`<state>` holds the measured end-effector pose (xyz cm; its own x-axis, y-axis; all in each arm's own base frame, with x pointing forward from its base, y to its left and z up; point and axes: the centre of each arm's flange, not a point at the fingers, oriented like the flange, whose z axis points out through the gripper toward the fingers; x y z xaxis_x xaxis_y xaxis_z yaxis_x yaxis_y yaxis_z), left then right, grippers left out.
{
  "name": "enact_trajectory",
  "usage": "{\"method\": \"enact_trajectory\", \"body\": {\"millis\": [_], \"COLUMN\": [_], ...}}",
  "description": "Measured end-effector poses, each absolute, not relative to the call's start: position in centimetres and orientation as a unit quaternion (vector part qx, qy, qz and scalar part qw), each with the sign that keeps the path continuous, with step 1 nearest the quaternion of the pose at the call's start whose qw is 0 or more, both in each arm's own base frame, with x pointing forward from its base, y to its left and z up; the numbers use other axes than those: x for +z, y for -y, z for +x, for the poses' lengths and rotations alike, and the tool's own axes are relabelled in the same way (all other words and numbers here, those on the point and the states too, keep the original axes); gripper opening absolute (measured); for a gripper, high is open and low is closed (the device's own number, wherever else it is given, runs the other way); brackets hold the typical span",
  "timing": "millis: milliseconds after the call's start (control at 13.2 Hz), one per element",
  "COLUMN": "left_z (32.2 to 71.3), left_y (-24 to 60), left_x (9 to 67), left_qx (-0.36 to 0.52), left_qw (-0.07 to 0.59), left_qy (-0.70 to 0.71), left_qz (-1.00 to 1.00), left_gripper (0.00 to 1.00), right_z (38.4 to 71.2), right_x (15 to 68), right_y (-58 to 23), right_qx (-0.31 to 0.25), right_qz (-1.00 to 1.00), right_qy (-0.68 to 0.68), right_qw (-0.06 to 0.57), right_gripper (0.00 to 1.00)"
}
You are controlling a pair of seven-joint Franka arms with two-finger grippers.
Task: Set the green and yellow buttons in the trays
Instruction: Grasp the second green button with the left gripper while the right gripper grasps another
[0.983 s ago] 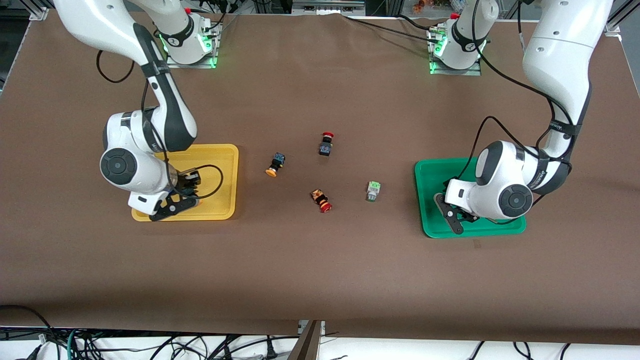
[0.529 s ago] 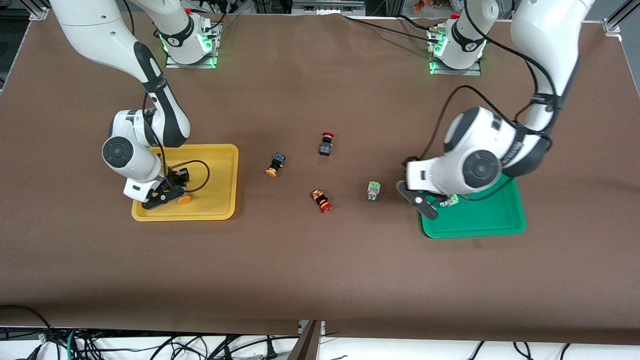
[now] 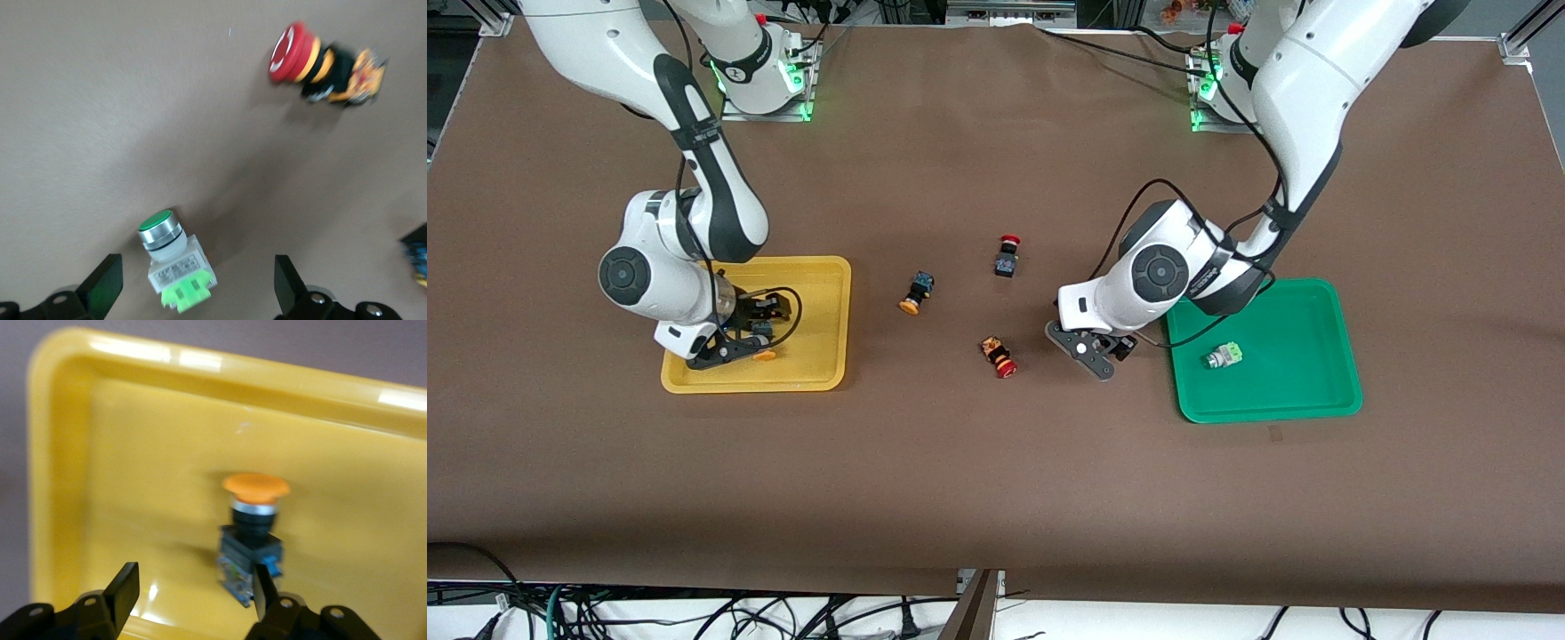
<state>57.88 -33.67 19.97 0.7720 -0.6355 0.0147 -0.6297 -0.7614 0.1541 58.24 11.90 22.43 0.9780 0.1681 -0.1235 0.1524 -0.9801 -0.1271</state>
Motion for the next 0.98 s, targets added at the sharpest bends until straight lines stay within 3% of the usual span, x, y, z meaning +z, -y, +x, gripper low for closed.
{"method": "enact_trajectory", "body": {"millis": [303, 605, 756, 983], "left_z": [56.9, 57.0, 57.5, 58.5], "left_y": [33.3, 33.2, 32.7, 30.1], "left_x": [18.0, 18.1, 18.9, 23.2], "left_qx": [-0.016, -0.012, -0.009, -0.046], "left_qw": [0.046, 0.038, 0.035, 0.001], "left_qy": [0.373, 0.380, 0.377, 0.359], "left_qz": [0.927, 0.924, 0.926, 0.932], "left_gripper": [1.00, 0.54, 0.45, 0.43], "right_z": [55.8, 52.8, 52.1, 51.8], "right_x": [23.2, 24.2, 23.9, 22.2], "right_y": [-22.5, -30.6, -31.7, -32.2], "right_qx": [0.090, 0.099, 0.103, 0.102], "right_qz": [-0.991, -0.984, -0.982, -0.980], "right_qy": [-0.068, -0.129, -0.142, -0.161], "right_qw": [0.074, 0.069, 0.064, 0.061], "right_gripper": [0.78, 0.78, 0.78, 0.78]}}
